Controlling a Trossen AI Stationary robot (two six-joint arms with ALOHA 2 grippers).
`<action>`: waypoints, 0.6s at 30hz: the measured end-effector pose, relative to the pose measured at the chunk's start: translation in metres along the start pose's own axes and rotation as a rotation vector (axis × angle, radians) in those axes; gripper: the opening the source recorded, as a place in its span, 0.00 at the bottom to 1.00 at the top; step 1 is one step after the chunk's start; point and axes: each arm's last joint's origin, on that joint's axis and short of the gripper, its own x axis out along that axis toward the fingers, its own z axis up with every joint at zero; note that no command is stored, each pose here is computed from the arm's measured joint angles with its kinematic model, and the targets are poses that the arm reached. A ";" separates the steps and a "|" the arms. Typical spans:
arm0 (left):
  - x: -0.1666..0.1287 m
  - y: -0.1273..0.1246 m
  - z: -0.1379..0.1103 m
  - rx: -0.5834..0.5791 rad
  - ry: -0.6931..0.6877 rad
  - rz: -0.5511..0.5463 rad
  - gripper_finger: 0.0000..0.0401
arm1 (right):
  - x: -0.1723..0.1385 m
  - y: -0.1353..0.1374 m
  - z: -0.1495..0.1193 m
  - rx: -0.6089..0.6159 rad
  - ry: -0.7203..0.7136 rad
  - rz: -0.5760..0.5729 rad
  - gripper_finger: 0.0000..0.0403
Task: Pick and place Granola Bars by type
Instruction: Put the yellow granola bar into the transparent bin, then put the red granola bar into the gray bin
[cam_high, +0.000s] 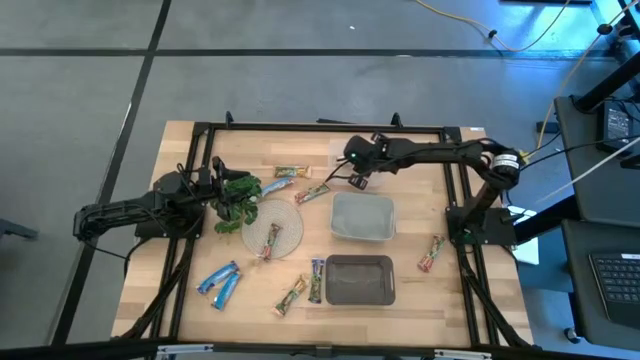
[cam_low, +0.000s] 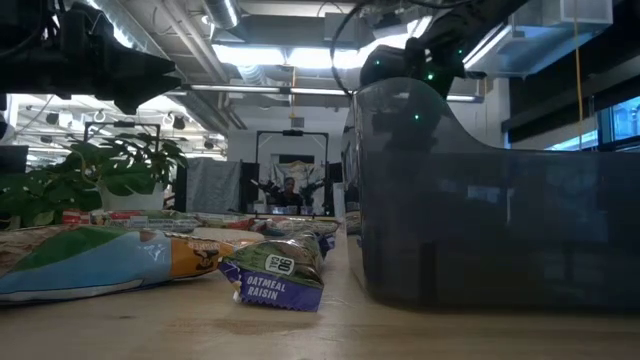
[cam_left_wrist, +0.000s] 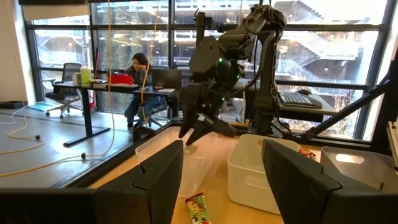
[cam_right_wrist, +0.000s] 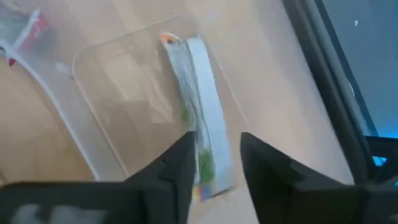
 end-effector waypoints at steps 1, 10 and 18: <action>0.000 0.000 0.001 -0.012 -0.009 -0.001 0.53 | -0.004 -0.002 -0.001 0.003 -0.001 0.000 0.38; 0.008 0.000 0.025 -0.049 -0.013 0.055 0.53 | -0.097 -0.020 -0.012 0.056 -0.180 0.042 0.48; 0.057 -0.003 0.074 0.023 0.304 0.200 0.53 | -0.147 -0.020 -0.062 0.138 -0.355 0.128 0.48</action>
